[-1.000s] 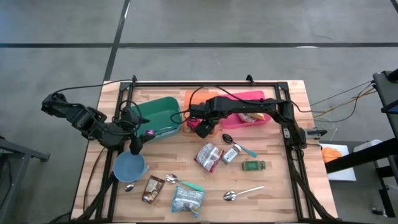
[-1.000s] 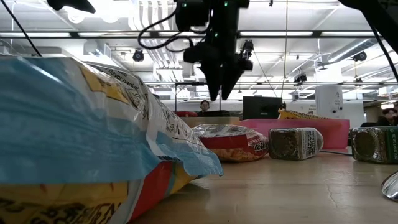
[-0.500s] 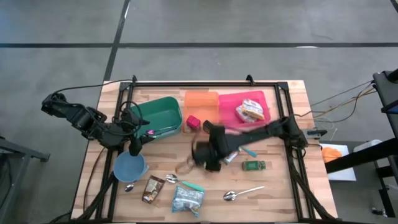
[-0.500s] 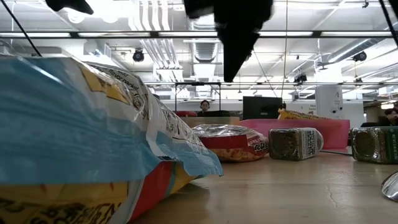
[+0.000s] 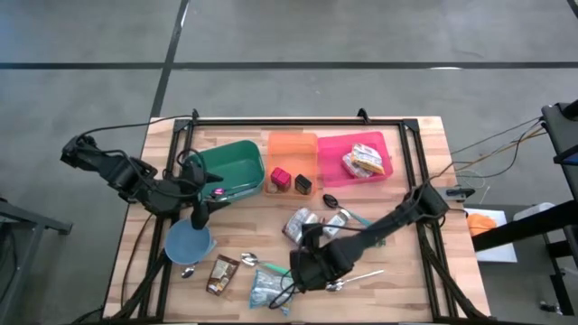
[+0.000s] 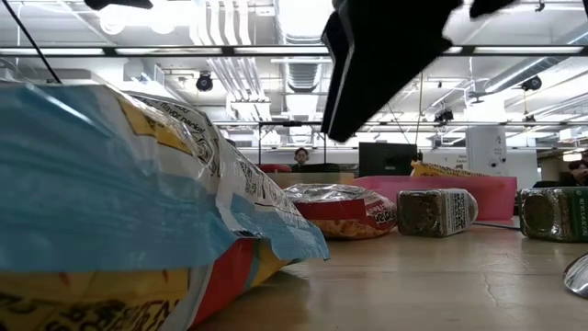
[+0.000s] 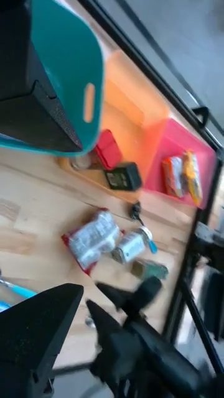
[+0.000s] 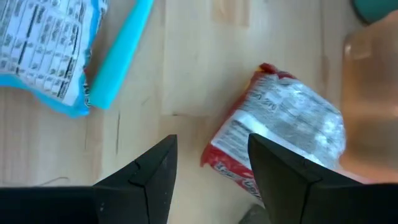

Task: Pick & Place Food Item
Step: Put the red noodle pack into the pink bin

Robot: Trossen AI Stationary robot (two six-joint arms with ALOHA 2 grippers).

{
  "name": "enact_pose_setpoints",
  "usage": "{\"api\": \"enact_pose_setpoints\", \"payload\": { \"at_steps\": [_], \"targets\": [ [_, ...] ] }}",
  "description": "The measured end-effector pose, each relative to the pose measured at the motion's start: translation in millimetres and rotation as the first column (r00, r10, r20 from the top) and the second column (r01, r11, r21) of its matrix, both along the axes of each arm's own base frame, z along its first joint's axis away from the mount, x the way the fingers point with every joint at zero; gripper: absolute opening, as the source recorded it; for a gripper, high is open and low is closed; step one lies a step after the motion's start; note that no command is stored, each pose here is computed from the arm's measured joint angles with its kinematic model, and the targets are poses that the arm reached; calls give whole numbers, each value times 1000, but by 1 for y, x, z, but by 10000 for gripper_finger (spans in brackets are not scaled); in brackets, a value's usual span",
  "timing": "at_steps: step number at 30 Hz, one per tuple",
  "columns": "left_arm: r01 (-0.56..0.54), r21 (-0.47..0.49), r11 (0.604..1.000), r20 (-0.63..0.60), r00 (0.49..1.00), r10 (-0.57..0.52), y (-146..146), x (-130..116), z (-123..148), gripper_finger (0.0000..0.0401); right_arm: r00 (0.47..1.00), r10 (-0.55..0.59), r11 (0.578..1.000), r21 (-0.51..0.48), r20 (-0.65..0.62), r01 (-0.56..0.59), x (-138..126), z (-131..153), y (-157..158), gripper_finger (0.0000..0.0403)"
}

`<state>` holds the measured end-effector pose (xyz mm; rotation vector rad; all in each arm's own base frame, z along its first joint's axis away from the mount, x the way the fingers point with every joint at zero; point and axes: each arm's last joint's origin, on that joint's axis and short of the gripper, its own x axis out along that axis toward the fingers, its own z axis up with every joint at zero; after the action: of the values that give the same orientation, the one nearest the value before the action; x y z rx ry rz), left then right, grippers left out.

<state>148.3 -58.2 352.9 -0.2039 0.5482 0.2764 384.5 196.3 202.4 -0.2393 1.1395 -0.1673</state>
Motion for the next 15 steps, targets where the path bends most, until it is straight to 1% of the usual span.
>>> {"api": "enact_pose_setpoints", "payload": {
  "at_steps": [5,8,11,15],
  "targets": [
    [44,22,999,67,997,-45,-3,5,6,363,1000,-2,1000,-12,22,2,-2,-18,0,194],
    [48,28,998,70,996,-50,-3,5,6,363,999,9,1000,-17,35,-8,-3,-28,-1,194],
    [52,39,998,76,996,-55,-2,6,7,363,999,28,997,-77,15,-27,-7,-37,-4,194],
    [63,56,996,83,994,-67,-3,7,8,363,999,28,993,-117,16,-26,-10,-41,-6,194]
  ]
}}
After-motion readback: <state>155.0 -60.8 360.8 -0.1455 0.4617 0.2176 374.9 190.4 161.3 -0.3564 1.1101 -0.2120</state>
